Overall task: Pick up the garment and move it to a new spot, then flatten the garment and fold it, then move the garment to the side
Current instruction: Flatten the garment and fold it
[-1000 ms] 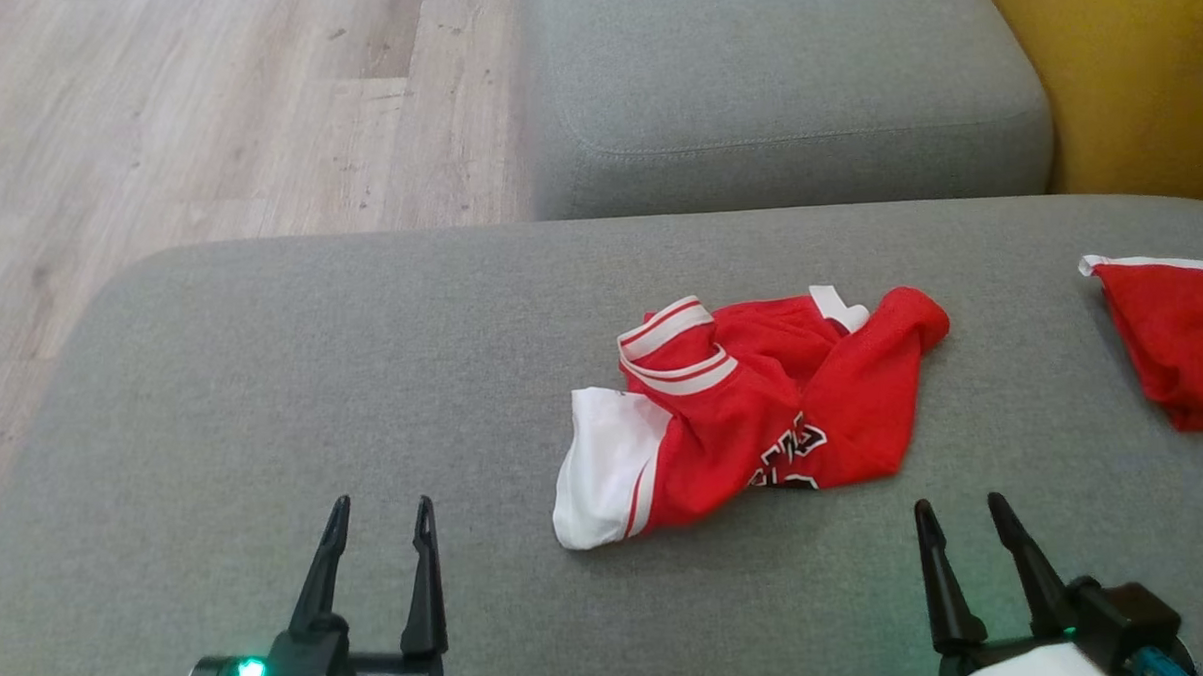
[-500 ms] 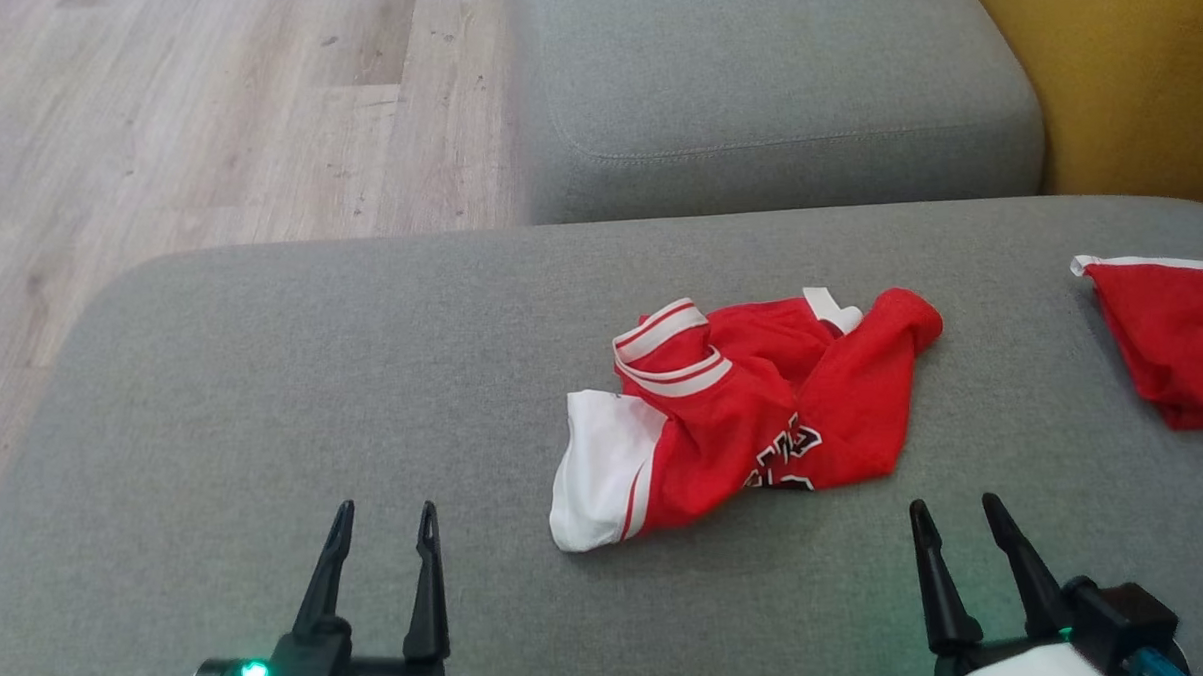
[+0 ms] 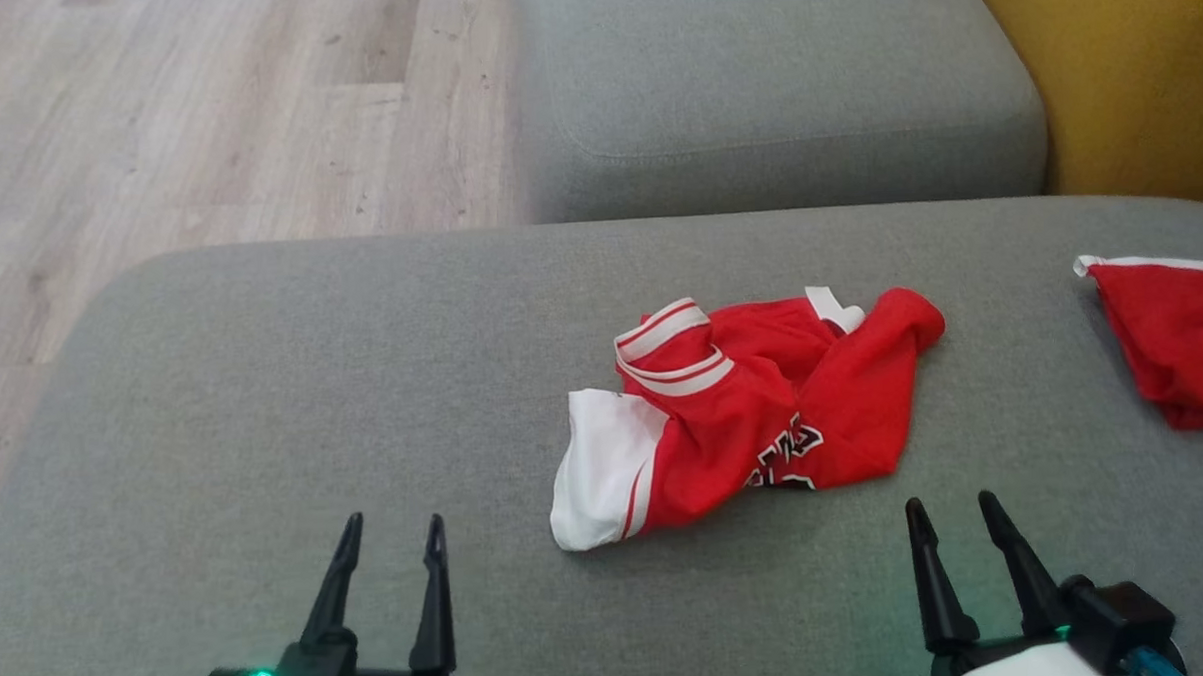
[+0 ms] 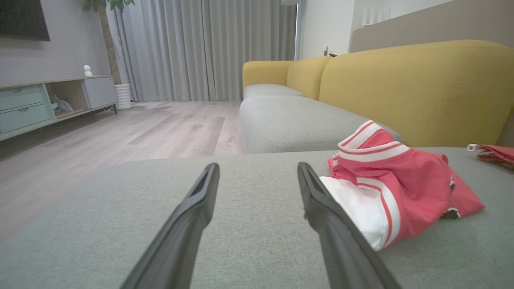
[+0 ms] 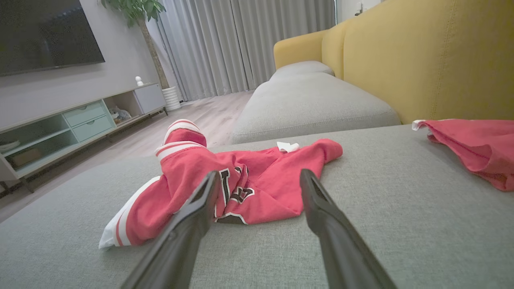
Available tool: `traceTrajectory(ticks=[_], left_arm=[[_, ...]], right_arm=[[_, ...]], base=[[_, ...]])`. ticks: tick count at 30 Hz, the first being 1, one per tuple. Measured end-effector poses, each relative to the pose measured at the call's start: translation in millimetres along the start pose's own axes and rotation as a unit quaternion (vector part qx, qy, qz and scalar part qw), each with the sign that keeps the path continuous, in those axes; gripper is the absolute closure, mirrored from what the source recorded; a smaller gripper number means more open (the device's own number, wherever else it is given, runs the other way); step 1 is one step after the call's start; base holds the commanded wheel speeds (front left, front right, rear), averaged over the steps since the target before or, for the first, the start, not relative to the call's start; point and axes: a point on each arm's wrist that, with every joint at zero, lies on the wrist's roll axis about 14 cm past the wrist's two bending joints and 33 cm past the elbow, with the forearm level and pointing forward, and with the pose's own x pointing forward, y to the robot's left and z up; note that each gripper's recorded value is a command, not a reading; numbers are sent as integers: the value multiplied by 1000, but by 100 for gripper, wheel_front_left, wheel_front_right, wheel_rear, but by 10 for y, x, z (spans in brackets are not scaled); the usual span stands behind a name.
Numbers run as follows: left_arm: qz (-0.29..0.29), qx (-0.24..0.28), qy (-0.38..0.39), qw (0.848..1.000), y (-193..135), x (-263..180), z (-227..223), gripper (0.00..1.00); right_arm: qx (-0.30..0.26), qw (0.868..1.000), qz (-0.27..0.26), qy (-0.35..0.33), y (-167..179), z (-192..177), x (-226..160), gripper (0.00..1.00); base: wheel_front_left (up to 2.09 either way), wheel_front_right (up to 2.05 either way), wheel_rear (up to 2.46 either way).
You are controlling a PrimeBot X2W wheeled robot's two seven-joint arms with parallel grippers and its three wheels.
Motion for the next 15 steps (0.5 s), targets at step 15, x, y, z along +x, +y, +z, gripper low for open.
traceTrajectory(ticks=[15], left_arm=[[-183, -28, -8, 983, -921, 880, 155, 0]], right_arm=[[-1, 999, -28, 16, -205, -75, 74, 0]], base=[[0, 0, 0]])
